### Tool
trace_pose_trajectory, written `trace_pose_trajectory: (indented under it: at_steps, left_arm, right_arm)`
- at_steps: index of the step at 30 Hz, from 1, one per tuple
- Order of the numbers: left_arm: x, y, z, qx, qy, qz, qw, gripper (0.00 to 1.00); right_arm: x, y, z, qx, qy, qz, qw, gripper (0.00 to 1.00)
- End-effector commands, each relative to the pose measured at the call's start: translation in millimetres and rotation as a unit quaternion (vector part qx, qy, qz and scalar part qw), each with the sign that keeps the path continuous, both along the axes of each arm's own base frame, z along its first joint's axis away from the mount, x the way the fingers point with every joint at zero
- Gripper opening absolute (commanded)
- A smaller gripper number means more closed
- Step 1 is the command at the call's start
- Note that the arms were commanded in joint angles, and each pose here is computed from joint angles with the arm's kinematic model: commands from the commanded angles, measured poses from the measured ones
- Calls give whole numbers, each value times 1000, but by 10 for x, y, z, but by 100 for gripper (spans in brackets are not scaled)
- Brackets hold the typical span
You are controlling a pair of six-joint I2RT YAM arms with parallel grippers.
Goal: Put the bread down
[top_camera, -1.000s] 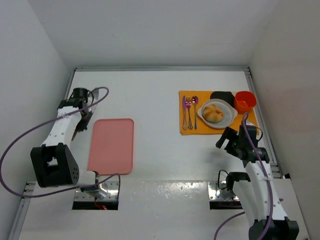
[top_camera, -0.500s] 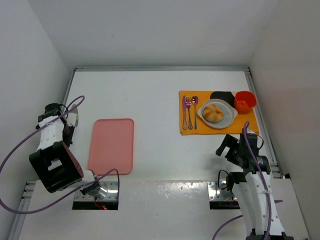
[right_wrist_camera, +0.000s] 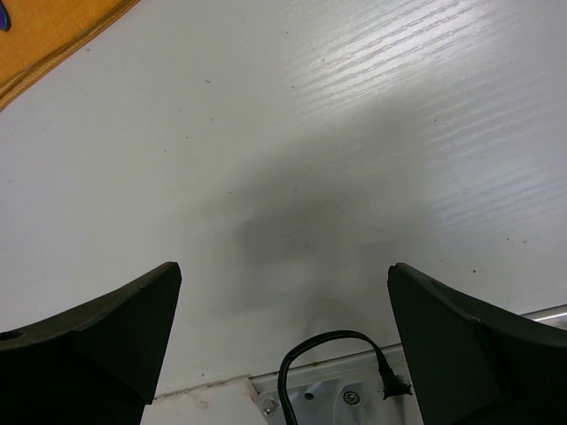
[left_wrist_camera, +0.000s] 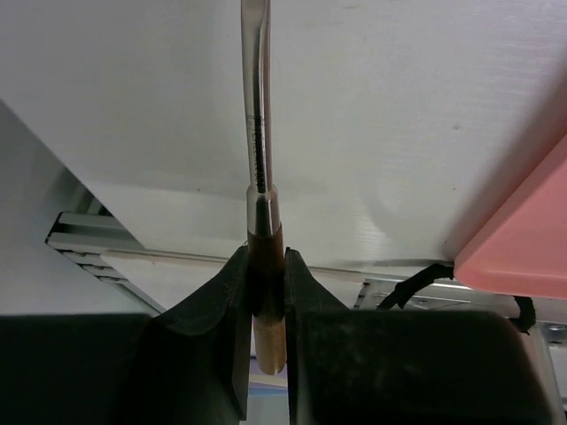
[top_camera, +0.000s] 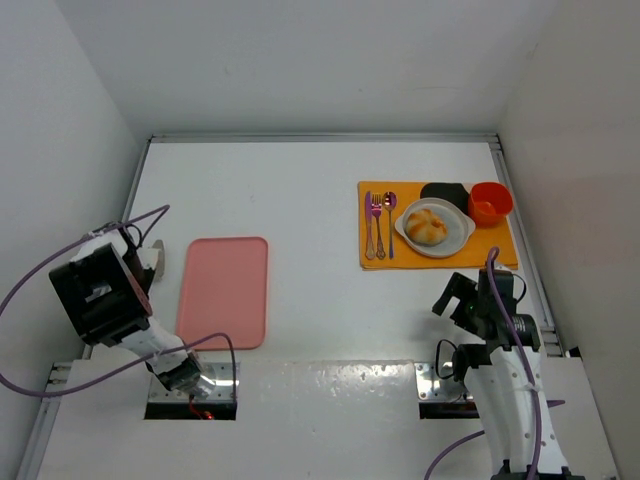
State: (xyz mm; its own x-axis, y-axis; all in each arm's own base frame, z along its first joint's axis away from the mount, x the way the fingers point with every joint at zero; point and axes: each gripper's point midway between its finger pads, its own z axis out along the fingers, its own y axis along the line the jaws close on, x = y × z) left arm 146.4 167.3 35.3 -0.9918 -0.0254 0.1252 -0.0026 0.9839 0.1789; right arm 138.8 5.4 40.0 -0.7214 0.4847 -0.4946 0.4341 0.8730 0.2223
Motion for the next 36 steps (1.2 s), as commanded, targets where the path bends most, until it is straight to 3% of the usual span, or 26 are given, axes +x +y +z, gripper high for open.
trace_pose_trajectory:
  at_steps: [1,9,10,11,13,18,21,25,29,34,35,36]
  left_arm:
    - [102,21,56,-10,-14,19,1000,20]
    - [200,36,134,-11,-35,24,999,47]
    - [201,37,160,-11,-34,24,999,64]
    - [228,30,199,-14,-41,23,999,72]
    - [288,45,322,-13,-54,23,998,100]
    - [551,41,840,-13,-132,22,991,100]
    - [707,119,1264,5,-212,33,977,100]
    - [818,487,1790,86,-341,90,932,100]
    - [774,706,2227,138,-416,136,888,100]
    - [702,818,2892,199,-508,166,822,100]
    - [678,800,3132,219,-539,167,796,100]
    - [651,793,3225,230,-550,169,785,100]
  right_arm:
    - [16,-17,19,-3,-7,-3,1000,100]
    - [28,-28,43,-7,-11,-1,1000,100]
    - [22,-28,47,-7,-10,-1,1000,100]
    - [21,-30,49,-7,-11,-2,1000,100]
    - [26,-32,65,-8,-13,-1,1000,100]
    - [36,-9,65,-4,-18,4,1000,100]
    - [32,6,75,-2,-18,11,1000,100]
    - [28,-17,99,-8,-20,10,1000,100]
    - [39,-20,86,-10,-29,9,999,100]
    - [47,-29,78,-12,-35,8,999,100]
    - [47,-30,76,-12,-35,6,999,100]
    - [55,-31,83,-12,-37,6,999,100]
